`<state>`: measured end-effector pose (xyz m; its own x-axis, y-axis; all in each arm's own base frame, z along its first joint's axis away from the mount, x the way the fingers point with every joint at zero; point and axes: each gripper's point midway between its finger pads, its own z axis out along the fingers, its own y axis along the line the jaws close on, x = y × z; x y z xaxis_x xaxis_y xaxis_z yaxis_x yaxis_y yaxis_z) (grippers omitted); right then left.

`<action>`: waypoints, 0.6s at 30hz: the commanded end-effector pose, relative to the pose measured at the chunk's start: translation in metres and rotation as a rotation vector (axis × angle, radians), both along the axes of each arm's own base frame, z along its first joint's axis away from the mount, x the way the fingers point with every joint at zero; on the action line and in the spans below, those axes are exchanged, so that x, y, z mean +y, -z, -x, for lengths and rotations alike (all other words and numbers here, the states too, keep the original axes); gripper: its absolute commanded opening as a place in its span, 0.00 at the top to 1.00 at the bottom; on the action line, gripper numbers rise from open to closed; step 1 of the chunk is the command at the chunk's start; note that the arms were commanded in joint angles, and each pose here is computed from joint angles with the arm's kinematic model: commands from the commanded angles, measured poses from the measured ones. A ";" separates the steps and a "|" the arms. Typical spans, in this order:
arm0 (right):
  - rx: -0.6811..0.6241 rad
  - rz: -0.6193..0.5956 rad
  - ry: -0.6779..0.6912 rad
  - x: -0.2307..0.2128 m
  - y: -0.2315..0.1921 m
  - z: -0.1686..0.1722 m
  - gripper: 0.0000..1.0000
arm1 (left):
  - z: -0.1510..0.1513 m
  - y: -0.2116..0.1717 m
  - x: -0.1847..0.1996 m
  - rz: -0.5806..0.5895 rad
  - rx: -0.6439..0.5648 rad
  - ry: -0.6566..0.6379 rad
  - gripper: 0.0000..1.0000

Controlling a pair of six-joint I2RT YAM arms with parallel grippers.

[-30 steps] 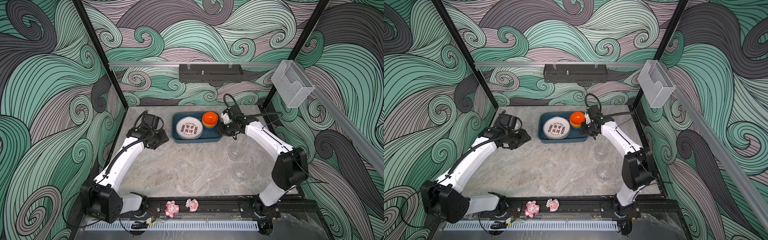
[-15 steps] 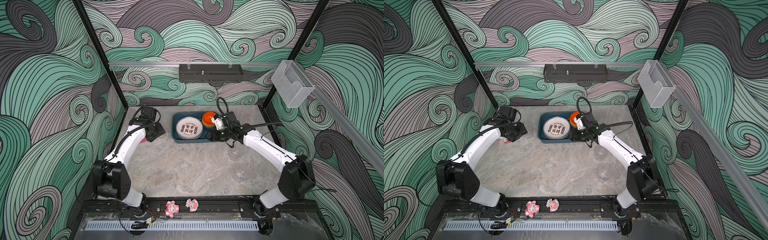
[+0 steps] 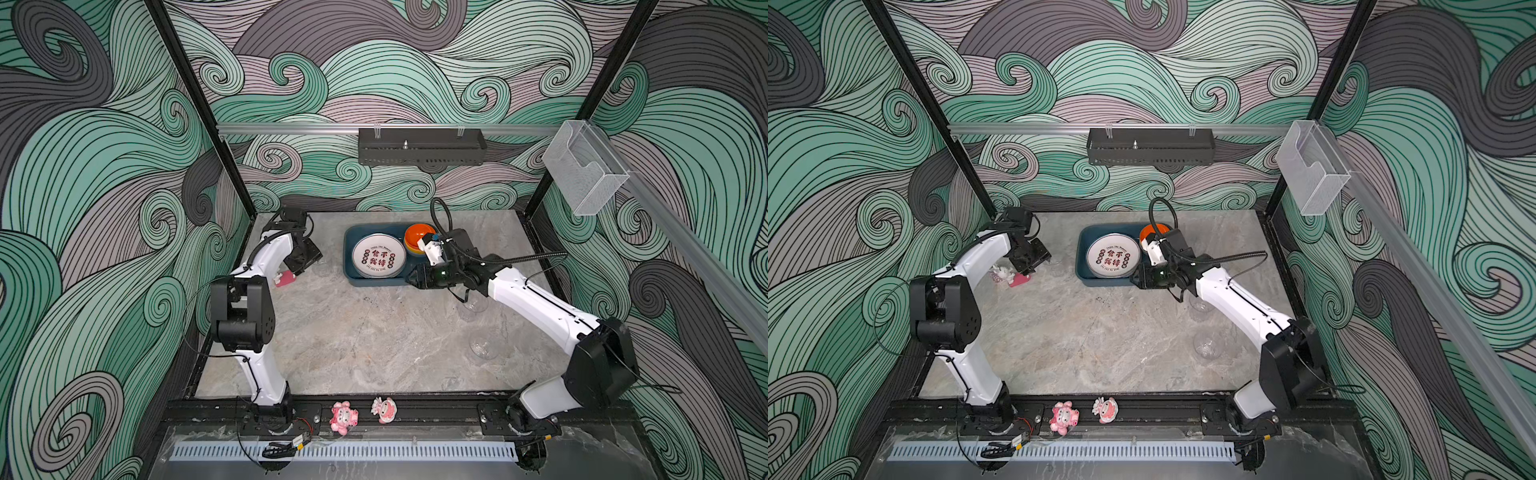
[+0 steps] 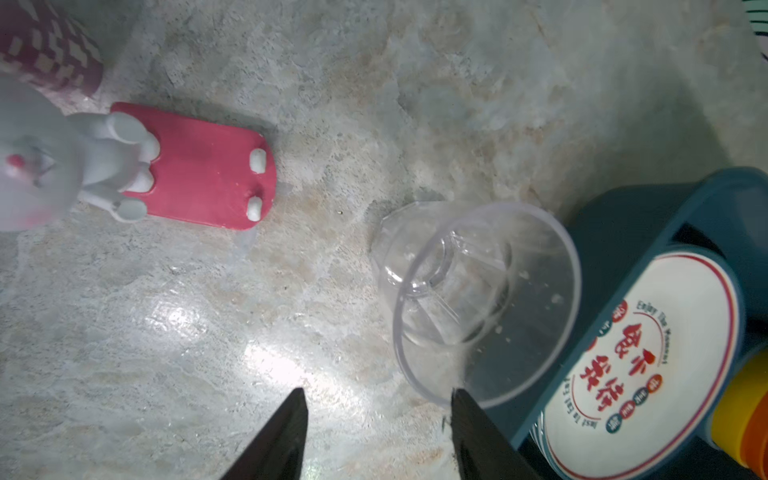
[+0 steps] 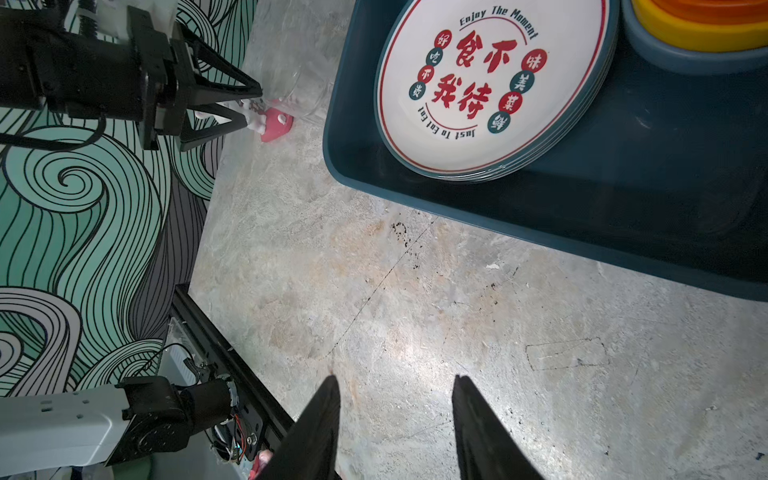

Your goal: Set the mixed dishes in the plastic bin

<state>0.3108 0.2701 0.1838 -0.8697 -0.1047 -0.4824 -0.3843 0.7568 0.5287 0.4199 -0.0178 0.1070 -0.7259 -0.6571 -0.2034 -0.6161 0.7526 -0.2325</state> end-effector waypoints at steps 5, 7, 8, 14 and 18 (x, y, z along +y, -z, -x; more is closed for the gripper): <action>-0.019 0.021 -0.006 -0.005 0.003 0.005 0.55 | -0.018 0.004 0.005 0.012 -0.014 -0.031 0.43; -0.017 0.023 -0.004 -0.005 0.005 0.005 0.55 | -0.019 0.008 0.005 0.016 -0.005 -0.033 0.45; -0.018 0.024 -0.004 -0.005 0.005 0.005 0.55 | -0.019 0.011 0.005 0.017 0.001 -0.034 0.45; -0.007 0.031 -0.001 -0.006 0.010 0.005 0.55 | -0.021 0.024 0.001 0.037 0.028 -0.029 0.53; -0.005 0.036 0.002 -0.006 0.012 0.005 0.55 | -0.020 0.029 0.000 0.044 0.043 -0.025 0.61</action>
